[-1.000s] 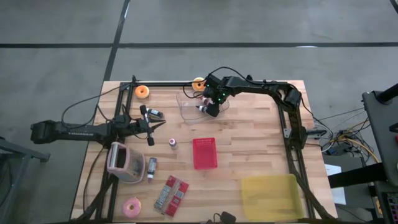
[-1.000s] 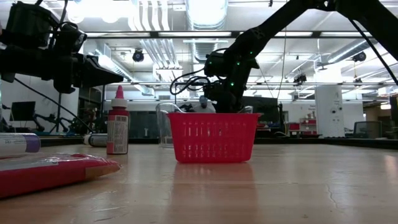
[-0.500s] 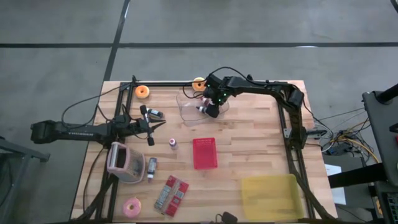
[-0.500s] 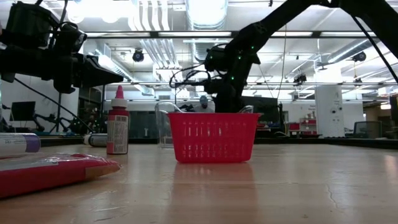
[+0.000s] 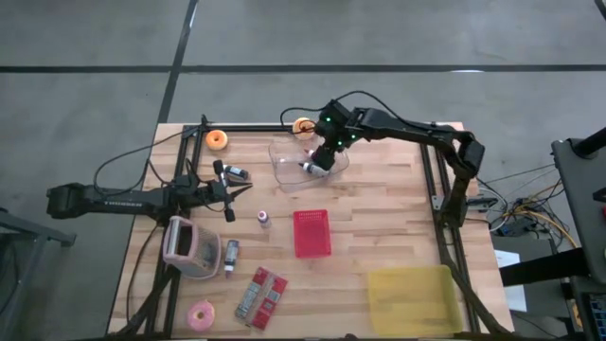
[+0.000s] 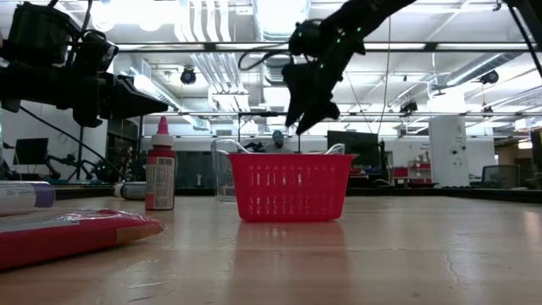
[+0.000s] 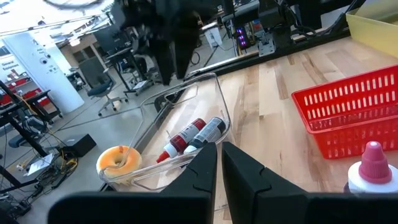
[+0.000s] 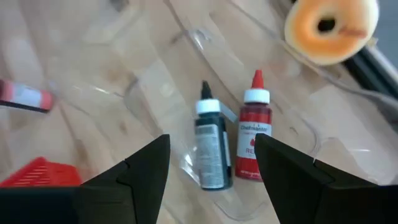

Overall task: Pick & Place Food Item
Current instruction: Put the pink food coloring bottle into the transparent bin

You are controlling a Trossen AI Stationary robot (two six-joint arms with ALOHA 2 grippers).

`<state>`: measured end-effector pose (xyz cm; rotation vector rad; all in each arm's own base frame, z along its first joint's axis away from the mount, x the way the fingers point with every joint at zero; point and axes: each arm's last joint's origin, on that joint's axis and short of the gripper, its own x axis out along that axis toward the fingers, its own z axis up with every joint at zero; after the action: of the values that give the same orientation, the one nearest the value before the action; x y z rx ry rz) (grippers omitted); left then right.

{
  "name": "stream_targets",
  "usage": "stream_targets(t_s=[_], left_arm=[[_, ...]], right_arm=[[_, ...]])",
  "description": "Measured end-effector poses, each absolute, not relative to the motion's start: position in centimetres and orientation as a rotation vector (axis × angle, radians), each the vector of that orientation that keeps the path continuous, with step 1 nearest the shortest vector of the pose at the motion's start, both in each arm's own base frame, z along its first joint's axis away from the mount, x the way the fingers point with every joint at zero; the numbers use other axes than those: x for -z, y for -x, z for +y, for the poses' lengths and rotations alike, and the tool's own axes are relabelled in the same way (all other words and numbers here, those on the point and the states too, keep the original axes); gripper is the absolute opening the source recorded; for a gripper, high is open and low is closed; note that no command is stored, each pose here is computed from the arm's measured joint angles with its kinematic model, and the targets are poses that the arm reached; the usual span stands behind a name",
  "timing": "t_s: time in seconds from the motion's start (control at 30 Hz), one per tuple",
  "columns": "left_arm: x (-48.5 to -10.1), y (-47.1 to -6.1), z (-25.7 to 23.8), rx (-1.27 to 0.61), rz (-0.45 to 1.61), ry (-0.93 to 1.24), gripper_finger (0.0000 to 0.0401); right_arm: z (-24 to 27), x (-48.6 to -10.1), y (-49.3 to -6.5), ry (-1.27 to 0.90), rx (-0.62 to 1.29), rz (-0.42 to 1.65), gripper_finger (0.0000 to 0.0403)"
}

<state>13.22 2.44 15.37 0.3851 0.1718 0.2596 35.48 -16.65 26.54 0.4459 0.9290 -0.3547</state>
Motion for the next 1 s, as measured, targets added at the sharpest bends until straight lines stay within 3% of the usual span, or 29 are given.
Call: stream_targets(t_s=[0.33, 0.5, 0.7, 1.0], left_arm=[[-15.4, -13.2, 2.4, -0.259, 0.172, -0.385, 0.0028], [-15.4, -13.2, 2.4, -0.26, 0.172, -0.385, 0.0028], [-15.4, -13.2, 2.4, -0.259, 0.171, -0.385, 0.0028], [-15.4, -13.2, 2.4, -0.259, 0.172, -0.385, 0.0028]], right_arm=[[-12.6, -30.0, -33.9, -0.409, 0.275, 0.946, 0.0228], [-9.4, -29.9, -33.5, -0.365, 0.188, 1.067, 0.0228], [-6.3, -30.4, -33.7, -0.311, 0.111, 1.074, 0.0228], [-1.4, -30.3, -34.5, -0.178, 0.134, 1.071, 0.0228]])
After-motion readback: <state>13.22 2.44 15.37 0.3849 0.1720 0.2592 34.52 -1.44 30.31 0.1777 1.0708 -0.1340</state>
